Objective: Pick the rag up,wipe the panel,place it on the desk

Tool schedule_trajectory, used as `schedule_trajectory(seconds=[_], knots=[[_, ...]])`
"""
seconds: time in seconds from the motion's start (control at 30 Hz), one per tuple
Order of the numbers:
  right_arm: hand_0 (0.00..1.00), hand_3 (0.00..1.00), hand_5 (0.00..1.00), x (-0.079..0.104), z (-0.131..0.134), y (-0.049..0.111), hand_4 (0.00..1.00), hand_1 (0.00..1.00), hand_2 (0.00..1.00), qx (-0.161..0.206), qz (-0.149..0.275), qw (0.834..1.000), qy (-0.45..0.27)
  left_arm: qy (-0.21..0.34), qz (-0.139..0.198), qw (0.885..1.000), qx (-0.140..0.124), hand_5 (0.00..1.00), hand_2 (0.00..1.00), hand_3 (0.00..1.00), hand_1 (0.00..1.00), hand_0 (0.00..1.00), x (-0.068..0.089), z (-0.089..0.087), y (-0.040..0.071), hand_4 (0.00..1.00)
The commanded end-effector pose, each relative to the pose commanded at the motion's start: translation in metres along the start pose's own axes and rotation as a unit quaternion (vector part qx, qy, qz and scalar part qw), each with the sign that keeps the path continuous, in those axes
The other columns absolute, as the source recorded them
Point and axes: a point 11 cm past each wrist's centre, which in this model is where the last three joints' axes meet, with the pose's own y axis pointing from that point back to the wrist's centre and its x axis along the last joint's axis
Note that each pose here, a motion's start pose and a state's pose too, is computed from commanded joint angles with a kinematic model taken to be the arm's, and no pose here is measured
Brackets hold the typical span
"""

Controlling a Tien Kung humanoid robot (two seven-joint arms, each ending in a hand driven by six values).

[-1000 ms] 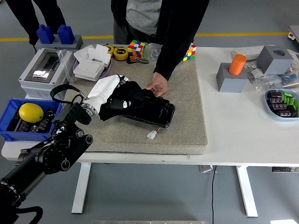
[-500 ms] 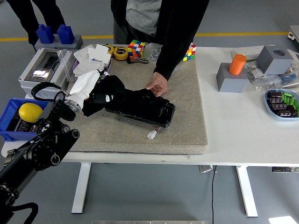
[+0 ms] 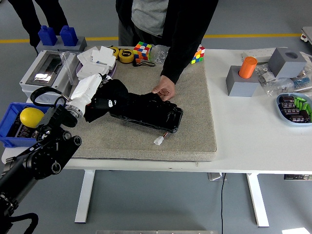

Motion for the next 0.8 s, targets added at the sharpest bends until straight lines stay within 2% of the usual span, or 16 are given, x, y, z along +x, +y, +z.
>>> schedule_trajectory(seconds=[0.2, 0.47, 0.8], knots=[[0.596, 0.525, 0.401, 0.0, 0.0, 0.0, 0.97, 0.577, 0.515, 0.0, -0.001, 1.0, 0.001, -0.002, -0.015, 1.0, -0.022, 0.002, 0.335, 0.544, 0.249, 0.217, -0.01, 0.018, 0.0, 0.695], [0.598, 0.525, 0.402, 0.0, -0.001, 0.0, 0.971, 0.576, 0.515, 0.0, 0.0, 1.0, 0.001, -0.007, -0.047, 0.998, -0.049, 0.002, 0.334, 0.545, 0.249, 0.217, -0.032, 0.042, 0.002, 0.696], [0.596, 0.525, 0.401, 0.0, -0.003, -0.001, 0.971, 0.576, 0.515, 0.003, -0.001, 1.0, 0.001, -0.008, -0.094, 0.989, -0.111, 0.002, 0.334, 0.544, 0.246, 0.217, -0.069, 0.091, 0.013, 0.697]])
